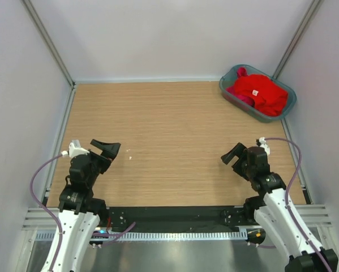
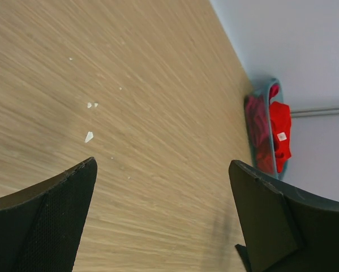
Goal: Fold and stack the t-shirts
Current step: Grab the tshirt from the pile, then move the tshirt to the center of the board, then flatten the tshirt out
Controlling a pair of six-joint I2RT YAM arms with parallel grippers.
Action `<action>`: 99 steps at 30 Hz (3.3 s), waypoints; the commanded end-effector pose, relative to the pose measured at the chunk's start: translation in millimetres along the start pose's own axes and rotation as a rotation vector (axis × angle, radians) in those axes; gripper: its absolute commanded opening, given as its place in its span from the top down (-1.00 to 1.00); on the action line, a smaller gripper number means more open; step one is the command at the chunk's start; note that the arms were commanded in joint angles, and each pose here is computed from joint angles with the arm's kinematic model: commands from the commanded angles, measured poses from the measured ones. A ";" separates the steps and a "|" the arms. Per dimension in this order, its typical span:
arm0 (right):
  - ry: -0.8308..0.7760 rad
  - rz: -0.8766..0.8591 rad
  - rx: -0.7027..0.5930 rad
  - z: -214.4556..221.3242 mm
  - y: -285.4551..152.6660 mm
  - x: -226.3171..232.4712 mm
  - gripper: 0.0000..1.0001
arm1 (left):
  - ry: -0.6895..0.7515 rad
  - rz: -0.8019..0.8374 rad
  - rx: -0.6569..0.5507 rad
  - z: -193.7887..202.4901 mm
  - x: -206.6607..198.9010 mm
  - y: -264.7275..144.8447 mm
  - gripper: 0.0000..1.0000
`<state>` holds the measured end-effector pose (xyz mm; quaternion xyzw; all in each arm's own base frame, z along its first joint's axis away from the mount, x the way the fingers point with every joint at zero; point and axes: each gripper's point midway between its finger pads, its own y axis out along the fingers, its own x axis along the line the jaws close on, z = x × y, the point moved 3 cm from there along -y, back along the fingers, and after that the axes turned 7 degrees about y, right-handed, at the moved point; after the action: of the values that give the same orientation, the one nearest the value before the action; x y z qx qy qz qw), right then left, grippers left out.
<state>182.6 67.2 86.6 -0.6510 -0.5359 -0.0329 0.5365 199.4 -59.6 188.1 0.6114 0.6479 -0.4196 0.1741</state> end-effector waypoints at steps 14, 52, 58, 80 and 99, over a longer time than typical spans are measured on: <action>-0.268 0.346 -0.572 -262.3 57.3 128.4 -0.67 | 0.169 0.145 0.042 -1.0 -23.1 -21.9 -0.99; -0.398 -0.109 -0.727 -316.8 -72.5 357.9 0.98 | 0.370 0.148 0.301 -17.6 -73.8 -20.5 -0.49; -0.432 -0.389 -0.398 -178.7 -146.5 376.5 0.98 | 0.329 0.181 0.350 -10.3 -78.4 -37.0 -0.57; -0.403 -0.051 0.283 27.1 -39.7 111.8 -0.54 | 0.369 0.102 0.780 85.9 -72.5 -32.2 -0.47; -0.446 -0.097 0.558 119.7 14.2 128.1 -0.37 | 0.383 -0.085 0.889 134.0 -40.3 33.6 -0.36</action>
<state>172.2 218.2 99.5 -0.4591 -0.6355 0.2489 0.5688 198.8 -192.5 124.8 0.6581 0.4655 -0.5273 -0.2688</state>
